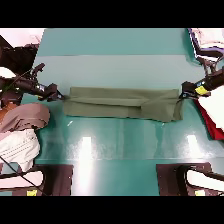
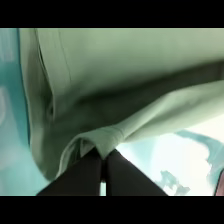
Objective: Fold the shirts.
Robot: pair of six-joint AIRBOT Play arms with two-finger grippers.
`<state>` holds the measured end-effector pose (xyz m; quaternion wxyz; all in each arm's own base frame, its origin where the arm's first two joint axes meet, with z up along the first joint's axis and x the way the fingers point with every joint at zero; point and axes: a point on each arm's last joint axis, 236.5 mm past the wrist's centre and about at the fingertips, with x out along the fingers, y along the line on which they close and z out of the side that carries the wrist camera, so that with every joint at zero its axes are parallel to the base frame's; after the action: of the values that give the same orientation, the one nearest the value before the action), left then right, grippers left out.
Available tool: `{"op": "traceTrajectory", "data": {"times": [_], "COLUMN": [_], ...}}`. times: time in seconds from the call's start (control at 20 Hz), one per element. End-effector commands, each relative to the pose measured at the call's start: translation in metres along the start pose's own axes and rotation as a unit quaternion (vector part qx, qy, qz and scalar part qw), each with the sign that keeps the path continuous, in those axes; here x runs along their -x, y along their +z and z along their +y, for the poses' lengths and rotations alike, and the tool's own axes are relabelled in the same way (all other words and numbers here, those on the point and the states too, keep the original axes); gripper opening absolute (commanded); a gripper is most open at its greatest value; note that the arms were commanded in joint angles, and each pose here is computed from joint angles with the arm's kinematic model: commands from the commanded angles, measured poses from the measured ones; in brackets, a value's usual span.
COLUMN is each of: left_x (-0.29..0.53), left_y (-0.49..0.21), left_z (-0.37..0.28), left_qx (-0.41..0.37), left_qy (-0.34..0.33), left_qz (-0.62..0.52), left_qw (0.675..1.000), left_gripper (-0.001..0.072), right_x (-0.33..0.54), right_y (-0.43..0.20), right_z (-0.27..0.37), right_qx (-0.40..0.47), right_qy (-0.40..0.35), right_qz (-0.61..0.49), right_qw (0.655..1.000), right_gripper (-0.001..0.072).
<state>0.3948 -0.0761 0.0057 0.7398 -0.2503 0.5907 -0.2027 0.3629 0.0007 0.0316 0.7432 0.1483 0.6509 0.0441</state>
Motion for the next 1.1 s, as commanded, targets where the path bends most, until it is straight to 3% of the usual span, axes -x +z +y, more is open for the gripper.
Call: {"op": "traceTrajectory", "data": {"times": [0.0, 0.1, 0.15, 0.2, 0.25, 0.4, 0.45, 0.55, 0.6, 0.75, 0.85, 1.05], "left_x": [-0.010, -0.004, 0.000, 0.005, 0.009, 0.016, 0.015, 0.011, 0.011, -0.001, -0.017, -0.049], "left_y": [0.047, 0.076, 0.088, 0.095, 0.098, 0.091, 0.083, 0.064, 0.057, 0.031, 0.017, -0.015], "left_z": [-0.001, -0.001, -0.001, -0.003, -0.007, -0.026, -0.030, -0.038, -0.040, -0.055, -0.070, -0.106], "left_qx": [0.029, 0.046, 0.064, 0.070, 0.063, 0.042, 0.038, 0.011, -0.002, -0.023, -0.052, -0.115], "left_qy": [-0.027, -0.031, -0.034, -0.036, -0.039, -0.056, -0.063, -0.075, -0.080, -0.086, -0.077, -0.067], "left_qz": [-0.071, -0.132, -0.156, -0.169, -0.171, -0.144, -0.125, -0.086, -0.071, -0.017, 0.010, 0.060], "left_qw": [0.997, 0.990, 0.985, 0.983, 0.983, 0.987, 0.989, 0.993, 0.994, 0.996, 0.996, 0.989], "left_gripper": [0.0031, 0.0598, 0.0676, 0.0677, 0.0676, 0.0675, 0.0550, 0.0094, 0.0030, 0.0023, 0.0023, 0.0023], "right_x": [-0.014, -0.021, -0.024, -0.025, -0.023, -0.012, -0.011, -0.006, -0.002, 0.006, 0.002, -0.021], "right_y": [0.027, 0.047, 0.059, 0.068, 0.076, 0.075, 0.065, 0.048, 0.041, 0.030, 0.022, 0.019], "right_z": [-0.004, -0.005, -0.004, 0.003, 0.008, 0.012, 0.002, -0.015, -0.025, -0.054, -0.068, -0.074], "right_qx": [-0.014, -0.025, -0.029, -0.034, -0.044, -0.036, -0.034, -0.032, -0.035, -0.049, -0.061, -0.070], "right_qy": [0.000, 0.002, 0.008, 0.026, 0.047, 0.098, 0.095, 0.098, 0.100, 0.104, 0.114, 0.150], "right_qz": [-0.003, -0.024, -0.040, -0.053, -0.065, -0.064, -0.046, -0.016, -0.006, 0.005, 0.025, 0.054], "right_qw": [1.000, 0.999, 0.999, 0.998, 0.996, 0.992, 0.994, 0.995, 0.994, 0.993, 0.991, 0.985], "right_gripper": [0.0019, 0.0020, 0.0068, 0.0317, 0.0558, 0.0566, 0.0566, 0.0566, 0.0566, 0.0585, 0.0679, 0.0684]}}
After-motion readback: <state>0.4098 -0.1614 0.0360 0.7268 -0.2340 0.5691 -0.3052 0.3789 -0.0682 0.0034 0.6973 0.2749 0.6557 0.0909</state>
